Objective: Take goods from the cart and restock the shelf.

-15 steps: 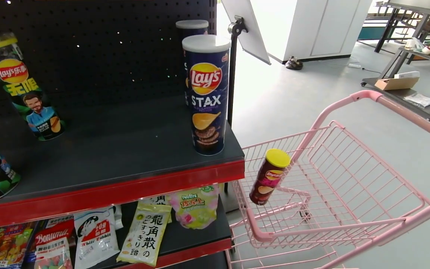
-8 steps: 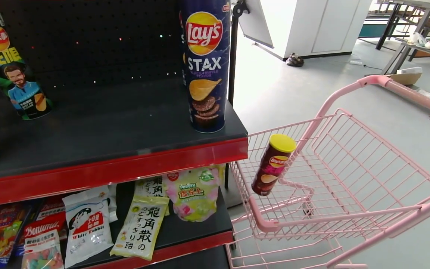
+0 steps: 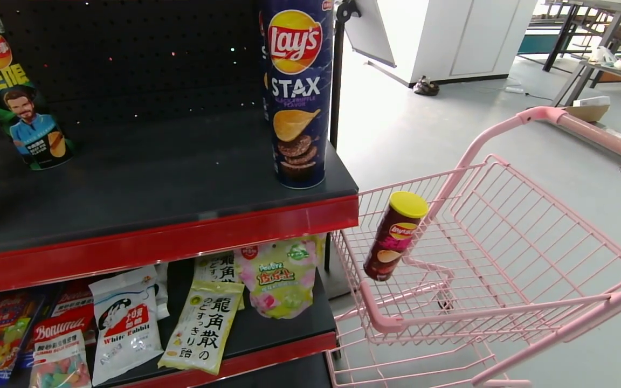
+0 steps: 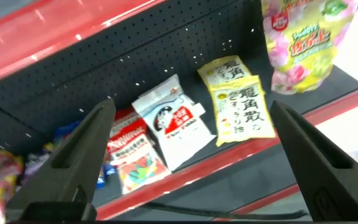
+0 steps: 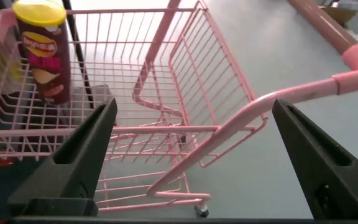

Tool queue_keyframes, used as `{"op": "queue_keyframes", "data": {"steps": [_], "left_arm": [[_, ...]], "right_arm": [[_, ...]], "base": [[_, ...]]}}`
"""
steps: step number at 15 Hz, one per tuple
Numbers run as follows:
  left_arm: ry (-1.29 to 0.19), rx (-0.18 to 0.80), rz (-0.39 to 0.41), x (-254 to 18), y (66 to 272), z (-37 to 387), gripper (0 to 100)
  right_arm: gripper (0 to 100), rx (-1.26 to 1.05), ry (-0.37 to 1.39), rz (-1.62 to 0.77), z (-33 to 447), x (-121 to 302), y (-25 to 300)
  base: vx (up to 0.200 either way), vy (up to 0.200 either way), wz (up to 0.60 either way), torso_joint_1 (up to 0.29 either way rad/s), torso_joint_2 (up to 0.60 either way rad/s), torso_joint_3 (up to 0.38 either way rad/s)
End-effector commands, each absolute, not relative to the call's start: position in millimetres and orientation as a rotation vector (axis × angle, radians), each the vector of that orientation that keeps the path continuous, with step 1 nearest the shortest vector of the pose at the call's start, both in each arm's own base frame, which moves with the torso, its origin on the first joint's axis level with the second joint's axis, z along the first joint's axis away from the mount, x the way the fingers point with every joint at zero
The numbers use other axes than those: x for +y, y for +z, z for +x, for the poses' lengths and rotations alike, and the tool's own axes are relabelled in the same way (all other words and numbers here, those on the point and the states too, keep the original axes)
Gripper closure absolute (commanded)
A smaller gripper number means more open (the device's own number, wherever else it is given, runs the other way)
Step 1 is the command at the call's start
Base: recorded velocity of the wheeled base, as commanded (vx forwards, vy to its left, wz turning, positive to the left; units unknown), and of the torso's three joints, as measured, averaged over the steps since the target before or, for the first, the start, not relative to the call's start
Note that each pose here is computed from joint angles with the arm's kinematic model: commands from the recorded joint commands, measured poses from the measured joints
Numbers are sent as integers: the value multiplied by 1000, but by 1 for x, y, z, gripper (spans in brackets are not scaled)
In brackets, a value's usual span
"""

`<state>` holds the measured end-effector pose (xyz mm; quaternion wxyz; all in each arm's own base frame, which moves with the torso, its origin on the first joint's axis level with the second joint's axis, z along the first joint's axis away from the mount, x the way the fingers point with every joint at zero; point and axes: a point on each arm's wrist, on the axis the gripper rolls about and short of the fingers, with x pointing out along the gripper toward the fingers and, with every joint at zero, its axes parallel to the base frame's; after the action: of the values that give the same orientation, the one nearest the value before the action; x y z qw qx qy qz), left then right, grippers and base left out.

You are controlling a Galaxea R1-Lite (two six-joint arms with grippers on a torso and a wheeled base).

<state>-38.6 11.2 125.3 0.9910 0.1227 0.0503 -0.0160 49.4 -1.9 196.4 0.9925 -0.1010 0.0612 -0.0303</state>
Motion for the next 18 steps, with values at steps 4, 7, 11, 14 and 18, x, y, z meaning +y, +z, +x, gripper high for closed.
{"op": "queue_keyframes", "data": {"steps": [4,7,11,14,18], "left_arm": [[-20,100,206,11,127,-39,0],[-14,102,207,11,128,-39,0],[26,111,207,10,126,-39,0],[42,112,208,10,126,-39,0],[44,118,212,10,125,-39,0]], "right_arm": [[0,360,281,-24,162,47,198],[0,326,288,26,222,67,168],[0,412,340,31,243,79,146],[0,448,369,36,256,85,137],[0,436,365,43,281,93,126]], "base": [[0,0,0,0,0,0],[0,0,0,0,0,0],[0,0,0,0,0,0],[0,0,0,0,0,0],[0,0,0,0,0,0]]}}
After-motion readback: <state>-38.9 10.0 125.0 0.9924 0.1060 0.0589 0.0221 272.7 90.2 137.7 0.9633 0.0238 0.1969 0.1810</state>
